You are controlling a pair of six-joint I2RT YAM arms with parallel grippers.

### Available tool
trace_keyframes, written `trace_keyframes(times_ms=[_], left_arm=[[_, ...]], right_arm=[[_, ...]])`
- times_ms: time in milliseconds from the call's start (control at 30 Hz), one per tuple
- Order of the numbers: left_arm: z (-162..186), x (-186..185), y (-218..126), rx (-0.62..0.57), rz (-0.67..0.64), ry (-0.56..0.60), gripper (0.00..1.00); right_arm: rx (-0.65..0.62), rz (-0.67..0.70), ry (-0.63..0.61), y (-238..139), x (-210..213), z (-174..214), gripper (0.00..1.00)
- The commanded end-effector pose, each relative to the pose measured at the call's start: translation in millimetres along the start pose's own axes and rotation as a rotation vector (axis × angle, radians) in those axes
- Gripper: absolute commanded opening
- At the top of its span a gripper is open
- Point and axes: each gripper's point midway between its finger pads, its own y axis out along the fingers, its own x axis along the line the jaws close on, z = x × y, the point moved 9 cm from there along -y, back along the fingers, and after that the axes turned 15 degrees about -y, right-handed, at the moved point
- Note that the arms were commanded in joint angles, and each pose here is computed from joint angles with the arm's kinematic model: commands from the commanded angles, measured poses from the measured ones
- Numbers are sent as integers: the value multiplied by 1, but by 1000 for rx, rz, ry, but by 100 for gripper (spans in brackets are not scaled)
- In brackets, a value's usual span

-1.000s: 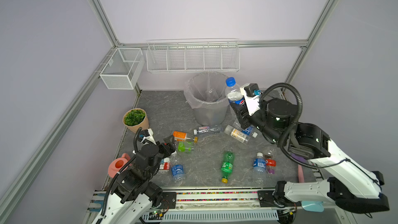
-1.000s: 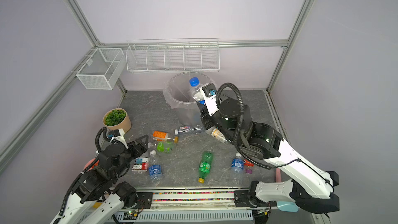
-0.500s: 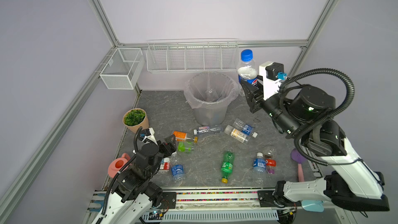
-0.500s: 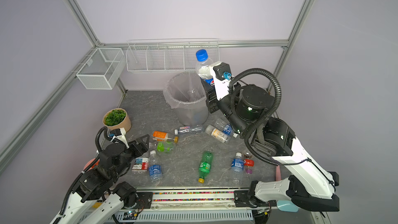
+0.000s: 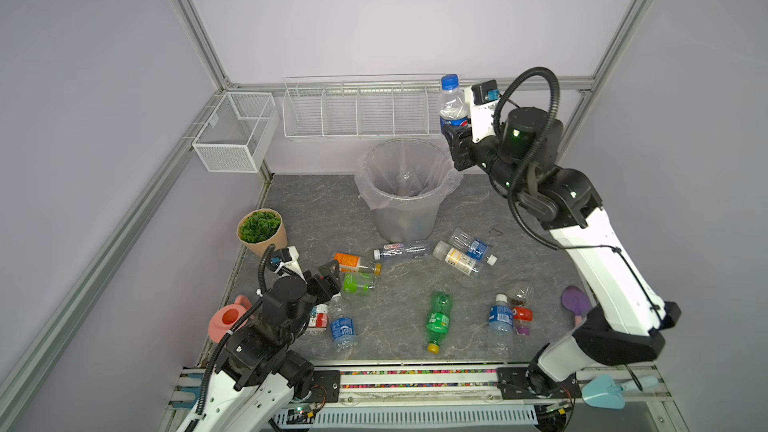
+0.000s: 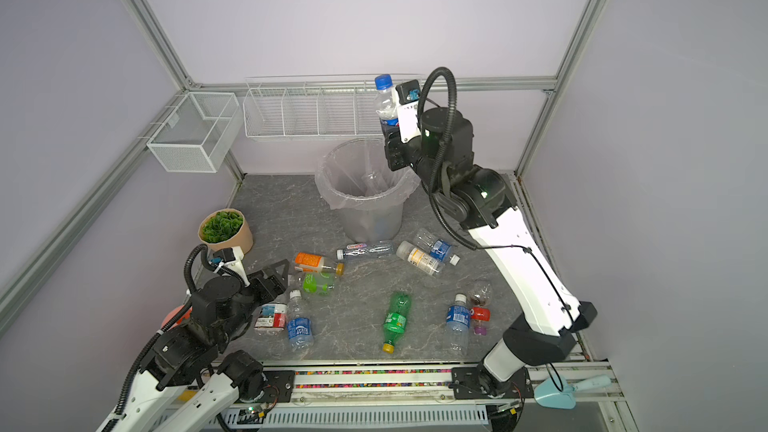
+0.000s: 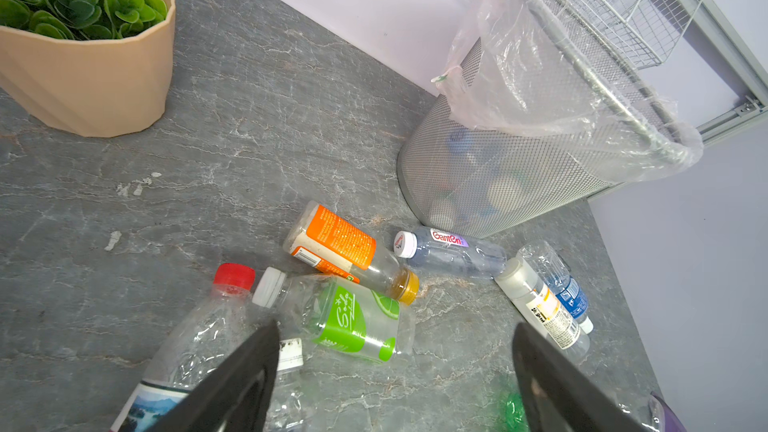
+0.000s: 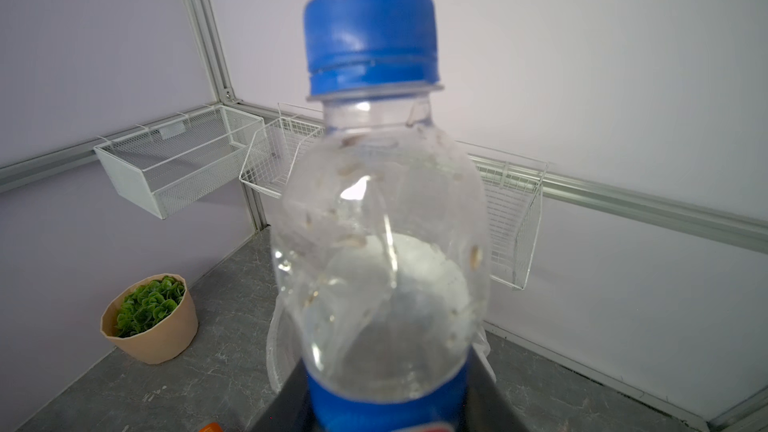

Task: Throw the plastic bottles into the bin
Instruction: 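Carry the Pepsi bottle over the bin with the right gripper, then open the right gripper over the bin while the left gripper moves toward the orange bottle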

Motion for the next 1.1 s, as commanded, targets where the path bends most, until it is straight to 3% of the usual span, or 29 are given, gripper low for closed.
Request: trace_keyframes(times_ms=[0,33,133,367,800,1067], left_arm=[[-4,-1,-7,-10,5,5,87],[-4,0,-8,-11,4,8,87],[-4,1,-10,-16,1,10,87],[-3,3,-9,-13,-5,13,87],[0,2,-1,23,-44,26,87],[15,0,25,148,-136,61,89]], right_arm=[[231,-151,70,40,13,40,76],[272,-147,75,49,14,46,90],[337,-169,65,56,17,52,88],[223,-144,70,27,11,36,88],[171,-139,80,-13,5,39,88],[163,-145,83,-31,5,52,88]])
